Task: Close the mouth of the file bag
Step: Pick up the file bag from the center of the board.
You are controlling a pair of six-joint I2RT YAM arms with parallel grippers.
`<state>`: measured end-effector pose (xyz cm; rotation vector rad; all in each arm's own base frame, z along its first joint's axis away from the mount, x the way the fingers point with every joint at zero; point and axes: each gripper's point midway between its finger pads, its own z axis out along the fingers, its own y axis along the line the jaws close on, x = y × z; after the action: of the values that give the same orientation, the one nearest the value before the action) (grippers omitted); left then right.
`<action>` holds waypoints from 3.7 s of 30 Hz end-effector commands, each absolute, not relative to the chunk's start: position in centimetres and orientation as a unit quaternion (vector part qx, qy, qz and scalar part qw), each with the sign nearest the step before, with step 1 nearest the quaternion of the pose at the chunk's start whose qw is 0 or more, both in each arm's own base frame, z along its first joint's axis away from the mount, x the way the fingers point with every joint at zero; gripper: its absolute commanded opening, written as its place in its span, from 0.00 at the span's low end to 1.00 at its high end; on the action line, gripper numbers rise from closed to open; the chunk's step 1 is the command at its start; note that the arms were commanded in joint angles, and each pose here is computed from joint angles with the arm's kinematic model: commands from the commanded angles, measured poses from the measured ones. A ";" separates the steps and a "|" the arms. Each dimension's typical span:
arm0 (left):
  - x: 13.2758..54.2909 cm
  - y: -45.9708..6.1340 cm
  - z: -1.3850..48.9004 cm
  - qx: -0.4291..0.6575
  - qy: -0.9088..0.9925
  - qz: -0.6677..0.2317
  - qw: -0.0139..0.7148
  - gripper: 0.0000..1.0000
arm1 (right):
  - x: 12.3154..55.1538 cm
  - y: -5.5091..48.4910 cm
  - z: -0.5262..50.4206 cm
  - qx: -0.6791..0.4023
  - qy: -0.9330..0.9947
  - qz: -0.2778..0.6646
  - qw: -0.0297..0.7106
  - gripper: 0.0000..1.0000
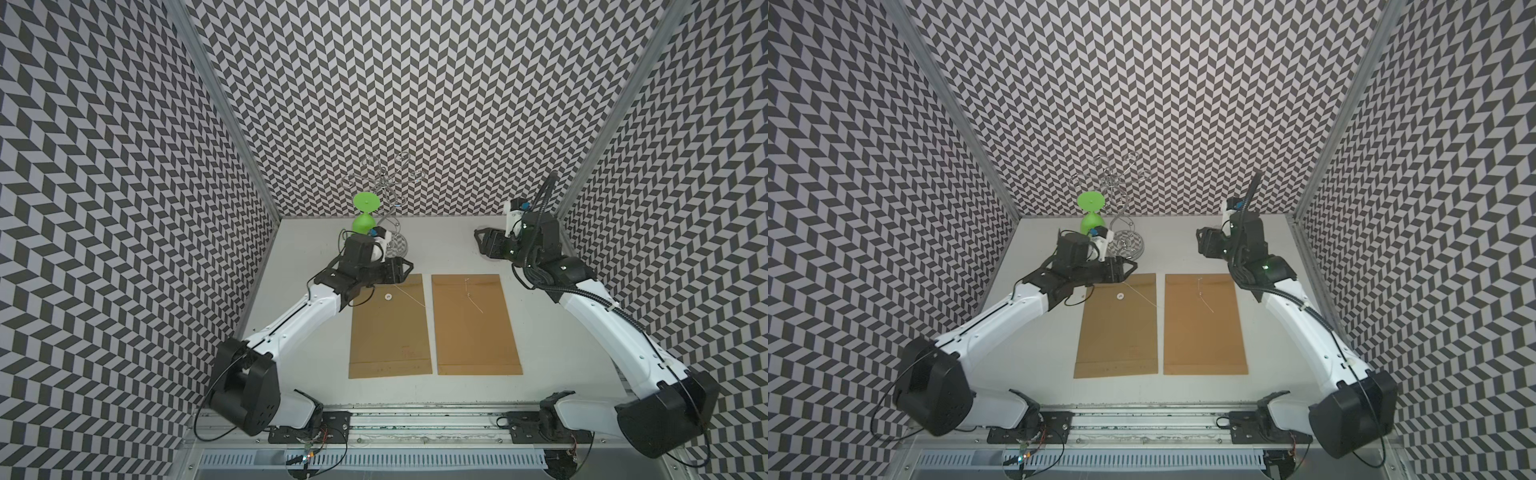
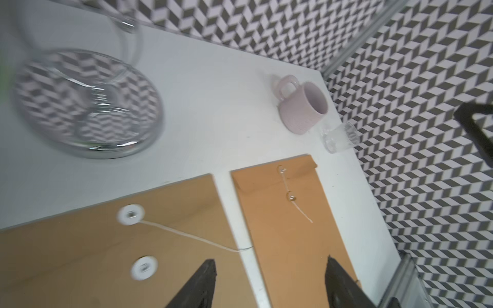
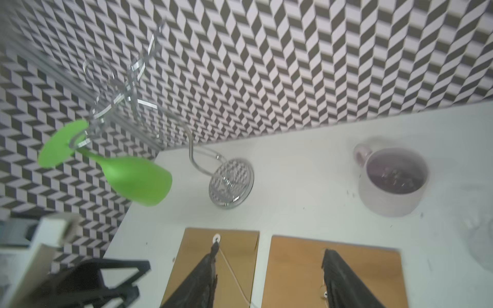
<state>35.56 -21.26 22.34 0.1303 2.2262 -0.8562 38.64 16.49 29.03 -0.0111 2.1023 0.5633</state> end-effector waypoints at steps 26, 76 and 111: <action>34.0 -14.0 15.3 -0.067 0.863 -0.368 0.340 0.53 | 39.7 31.5 9.1 0.240 0.817 0.509 0.128 0.46; 29.4 -13.1 2.0 -0.172 0.902 -0.335 0.212 0.45 | 44.8 31.0 2.5 0.410 0.744 0.504 0.156 0.36; 35.2 -7.9 24.9 -0.100 0.791 -0.417 0.436 0.74 | 40.6 32.5 24.0 0.082 0.667 0.628 0.391 0.00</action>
<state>35.20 -7.88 22.35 -0.3094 2.0128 -1.0141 42.42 32.30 20.95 0.3836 1.7707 1.6149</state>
